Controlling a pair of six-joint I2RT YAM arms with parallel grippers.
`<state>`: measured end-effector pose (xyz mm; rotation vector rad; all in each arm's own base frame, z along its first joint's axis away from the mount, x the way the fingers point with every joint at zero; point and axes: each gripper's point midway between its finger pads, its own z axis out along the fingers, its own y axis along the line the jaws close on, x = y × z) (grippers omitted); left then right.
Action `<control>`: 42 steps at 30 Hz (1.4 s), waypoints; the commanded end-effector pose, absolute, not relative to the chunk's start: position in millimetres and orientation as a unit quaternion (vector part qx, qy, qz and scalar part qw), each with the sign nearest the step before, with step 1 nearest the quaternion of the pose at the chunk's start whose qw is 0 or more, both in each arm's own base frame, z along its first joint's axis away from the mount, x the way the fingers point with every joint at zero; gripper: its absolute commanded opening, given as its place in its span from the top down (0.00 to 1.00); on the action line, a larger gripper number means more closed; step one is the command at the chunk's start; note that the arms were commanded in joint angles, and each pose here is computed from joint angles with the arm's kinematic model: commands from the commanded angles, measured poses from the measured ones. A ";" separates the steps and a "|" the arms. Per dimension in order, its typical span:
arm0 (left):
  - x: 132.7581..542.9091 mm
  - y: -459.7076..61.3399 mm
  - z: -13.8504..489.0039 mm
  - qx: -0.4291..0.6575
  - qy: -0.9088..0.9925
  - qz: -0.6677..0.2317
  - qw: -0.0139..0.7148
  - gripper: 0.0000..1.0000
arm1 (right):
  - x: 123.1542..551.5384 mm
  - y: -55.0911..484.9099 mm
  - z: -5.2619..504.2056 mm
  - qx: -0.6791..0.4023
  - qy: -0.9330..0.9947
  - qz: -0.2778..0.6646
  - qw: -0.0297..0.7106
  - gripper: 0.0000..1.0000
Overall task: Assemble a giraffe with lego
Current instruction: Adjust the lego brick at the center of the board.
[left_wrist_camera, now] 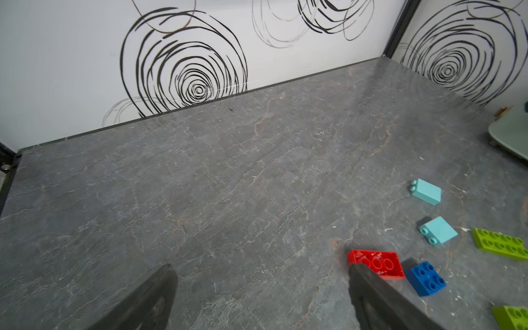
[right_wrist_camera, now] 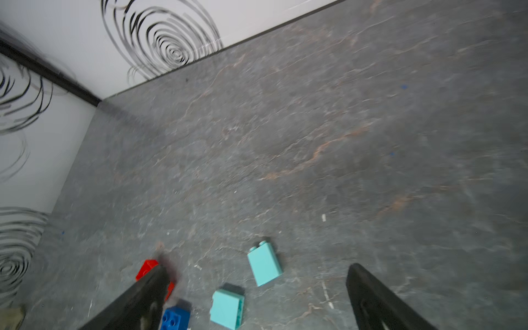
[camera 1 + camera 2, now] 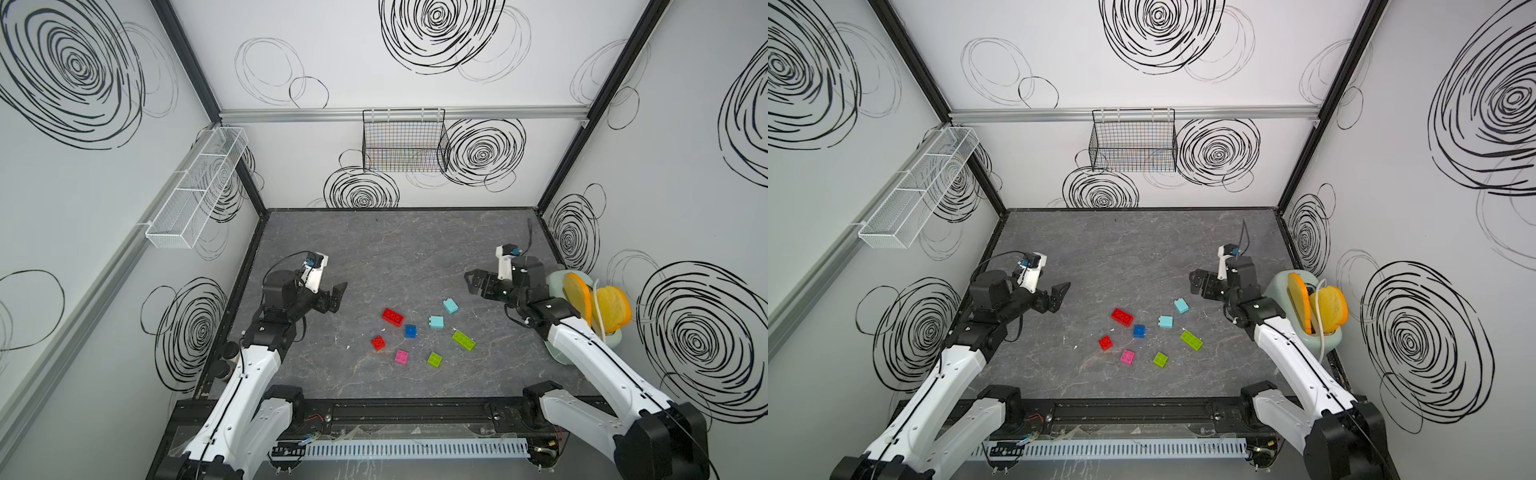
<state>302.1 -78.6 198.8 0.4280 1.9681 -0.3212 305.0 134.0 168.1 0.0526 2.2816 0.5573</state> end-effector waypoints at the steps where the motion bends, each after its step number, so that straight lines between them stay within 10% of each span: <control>1: 299.4 -90.4 207.7 0.218 0.797 -0.149 0.544 0.02 | 293.0 166.8 142.8 -0.038 0.912 0.199 0.357 0.01; 17: 299.2 -86.1 209.2 0.218 0.794 -0.137 0.552 0.02 | 253.1 334.3 45.1 -0.339 0.912 0.078 0.220 0.12; 42: 296.6 -88.3 209.8 0.224 0.789 -0.146 0.554 0.02 | 268.8 295.9 22.3 -0.278 0.938 0.045 0.202 0.16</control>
